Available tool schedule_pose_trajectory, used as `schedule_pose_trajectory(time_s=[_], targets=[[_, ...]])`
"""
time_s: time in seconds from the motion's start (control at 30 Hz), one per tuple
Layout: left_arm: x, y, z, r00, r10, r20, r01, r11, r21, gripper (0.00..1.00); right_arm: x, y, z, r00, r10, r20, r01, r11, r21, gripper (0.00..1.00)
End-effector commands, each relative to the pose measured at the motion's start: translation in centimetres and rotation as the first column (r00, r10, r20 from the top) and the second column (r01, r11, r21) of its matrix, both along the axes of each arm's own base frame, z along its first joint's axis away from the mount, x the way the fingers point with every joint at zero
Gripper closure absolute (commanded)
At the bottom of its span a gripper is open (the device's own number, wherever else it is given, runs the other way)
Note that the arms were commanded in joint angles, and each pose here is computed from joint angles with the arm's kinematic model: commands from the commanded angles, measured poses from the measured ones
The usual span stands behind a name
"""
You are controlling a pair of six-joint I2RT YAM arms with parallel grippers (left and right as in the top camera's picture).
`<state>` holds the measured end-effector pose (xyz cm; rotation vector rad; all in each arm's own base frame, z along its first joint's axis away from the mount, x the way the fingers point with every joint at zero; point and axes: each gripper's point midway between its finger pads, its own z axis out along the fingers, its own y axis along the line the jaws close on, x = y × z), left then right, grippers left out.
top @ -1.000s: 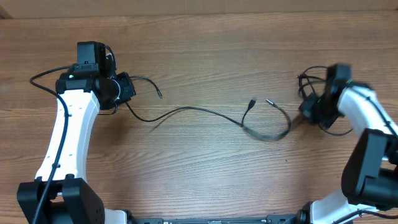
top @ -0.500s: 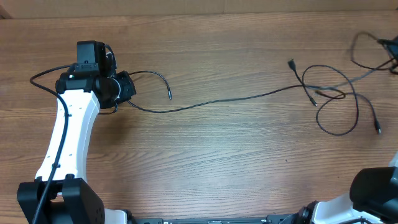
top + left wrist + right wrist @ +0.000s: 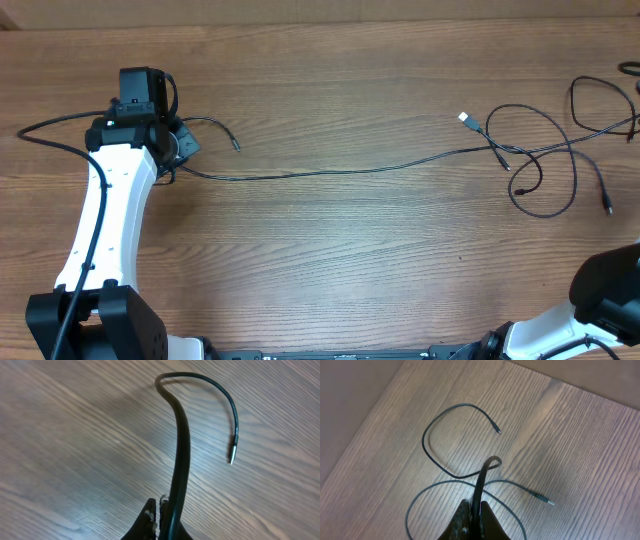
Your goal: Untangle cables
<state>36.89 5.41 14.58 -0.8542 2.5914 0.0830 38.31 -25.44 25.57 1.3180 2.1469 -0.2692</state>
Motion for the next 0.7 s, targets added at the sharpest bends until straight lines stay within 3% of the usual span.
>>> schedule_pose_trajectory(time_s=[0.0, 0.23, 0.37, 0.43, 0.53, 0.67], targets=[[-0.6, 2.5, 1.0, 0.981, 0.190, 0.037, -0.192, 0.979, 0.064, 0.96, -0.6, -1.6, 0.5, 0.996, -0.086, 0.014, 0.086, 0.996, -0.033, 0.96], [-2.1, 3.8, 1.0, 0.929, 0.368, 0.042, -0.371, 0.925, 0.088, 0.96, -2.5, -3.7, 1.0, 0.966, -0.255, 0.033, 0.257, 0.964, -0.073, 0.96], [-1.5, 2.5, 0.7, 0.937, 0.348, 0.037, -0.348, 0.937, 0.006, 0.96, -1.6, -3.3, 0.9, 0.971, -0.230, 0.072, 0.232, 0.973, -0.021, 0.96], [-0.7, 0.9, 0.5, 0.959, 0.281, 0.031, -0.278, 0.958, -0.073, 0.96, -0.7, -2.4, 0.7, 0.980, -0.180, 0.088, 0.179, 0.984, 0.021, 0.96], [1.2, -3.4, 0.8, 0.995, 0.079, 0.068, -0.061, 0.971, -0.232, 0.96, 1.3, 0.4, 0.2, 0.994, -0.008, 0.108, -0.004, 0.994, 0.105, 0.96], [2.9, -10.3, 2.6, 0.954, -0.218, 0.203, 0.283, 0.878, -0.385, 0.96, 1.9, 3.5, -0.6, 0.990, 0.117, 0.073, -0.128, 0.979, 0.158, 0.96]])
